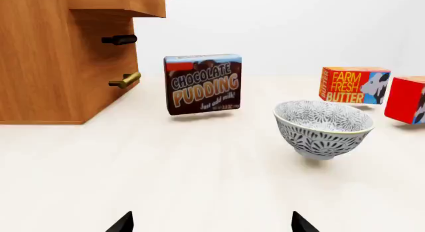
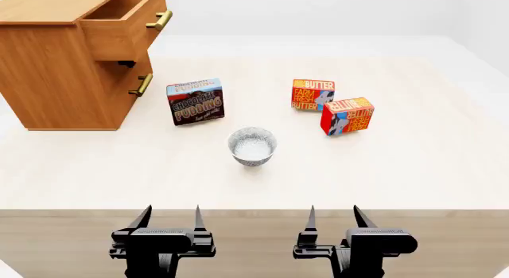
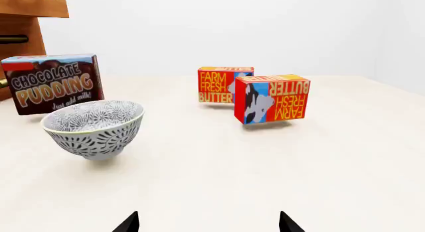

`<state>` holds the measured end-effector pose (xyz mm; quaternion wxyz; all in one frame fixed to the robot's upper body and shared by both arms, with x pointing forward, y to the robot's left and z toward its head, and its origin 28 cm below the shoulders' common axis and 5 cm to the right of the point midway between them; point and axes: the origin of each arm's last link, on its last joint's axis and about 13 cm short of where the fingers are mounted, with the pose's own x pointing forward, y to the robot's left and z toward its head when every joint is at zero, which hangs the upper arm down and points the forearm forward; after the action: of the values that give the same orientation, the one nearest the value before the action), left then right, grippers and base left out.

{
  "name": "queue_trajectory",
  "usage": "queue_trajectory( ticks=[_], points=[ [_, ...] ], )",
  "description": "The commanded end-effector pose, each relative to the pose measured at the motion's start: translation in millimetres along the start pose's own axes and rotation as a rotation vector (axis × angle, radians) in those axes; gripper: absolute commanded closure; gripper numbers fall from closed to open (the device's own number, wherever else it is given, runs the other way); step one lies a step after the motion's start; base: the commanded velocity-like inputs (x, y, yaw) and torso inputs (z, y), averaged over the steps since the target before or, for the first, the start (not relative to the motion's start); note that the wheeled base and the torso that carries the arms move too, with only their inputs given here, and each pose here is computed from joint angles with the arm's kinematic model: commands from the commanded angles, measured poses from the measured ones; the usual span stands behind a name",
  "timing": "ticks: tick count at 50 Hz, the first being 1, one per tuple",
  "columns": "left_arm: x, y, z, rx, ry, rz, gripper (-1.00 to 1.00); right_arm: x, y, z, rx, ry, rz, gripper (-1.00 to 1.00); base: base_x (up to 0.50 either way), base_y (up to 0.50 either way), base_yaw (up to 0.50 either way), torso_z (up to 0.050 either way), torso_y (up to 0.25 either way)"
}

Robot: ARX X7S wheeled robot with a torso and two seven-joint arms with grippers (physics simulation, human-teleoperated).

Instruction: Put the bowl in the top drawer of the cabinet.

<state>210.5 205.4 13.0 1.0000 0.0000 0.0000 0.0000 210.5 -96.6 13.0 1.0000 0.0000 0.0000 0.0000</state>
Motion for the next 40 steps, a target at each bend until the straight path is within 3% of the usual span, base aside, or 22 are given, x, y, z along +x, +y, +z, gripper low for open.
queue_trajectory(
  ticks=[1,4,14,24,33,40],
  points=[
    [-0.4,-0.2,-0.9,0.002,0.010,-0.001,-1.00,-0.4,0.9,0.0,-0.001,0.015,0.005,-1.00,0.00,0.00,0.00,0.000,0.000],
    [-0.7,-0.8,-2.7,0.005,0.029,-0.003,-1.00,-2.1,3.2,1.9,-0.029,0.017,0.016,-1.00,0.00,0.00,0.00,0.000,0.000],
    [-1.0,0.3,-4.9,-0.013,0.018,-0.025,-1.00,0.2,4.1,-0.6,0.009,0.036,0.027,-1.00,0.00,0.00,0.00,0.002,0.000],
    [5.8,0.8,4.8,-0.031,-0.010,-0.037,-1.00,2.2,1.8,3.9,0.006,0.024,0.024,-1.00,0.00,0.00,0.00,0.050,0.000],
    [28.2,7.0,46.7,-0.001,-0.092,-0.011,-1.00,19.0,-3.7,48.6,-0.092,-0.060,0.008,-1.00,0.00,0.00,0.00,0.050,0.000],
    [44.5,7.0,79.0,0.001,-0.053,-0.108,-1.00,35.7,-7.0,86.5,-0.116,-0.054,0.048,-1.00,0.00,0.00,0.00,0.050,0.000]
  ],
)
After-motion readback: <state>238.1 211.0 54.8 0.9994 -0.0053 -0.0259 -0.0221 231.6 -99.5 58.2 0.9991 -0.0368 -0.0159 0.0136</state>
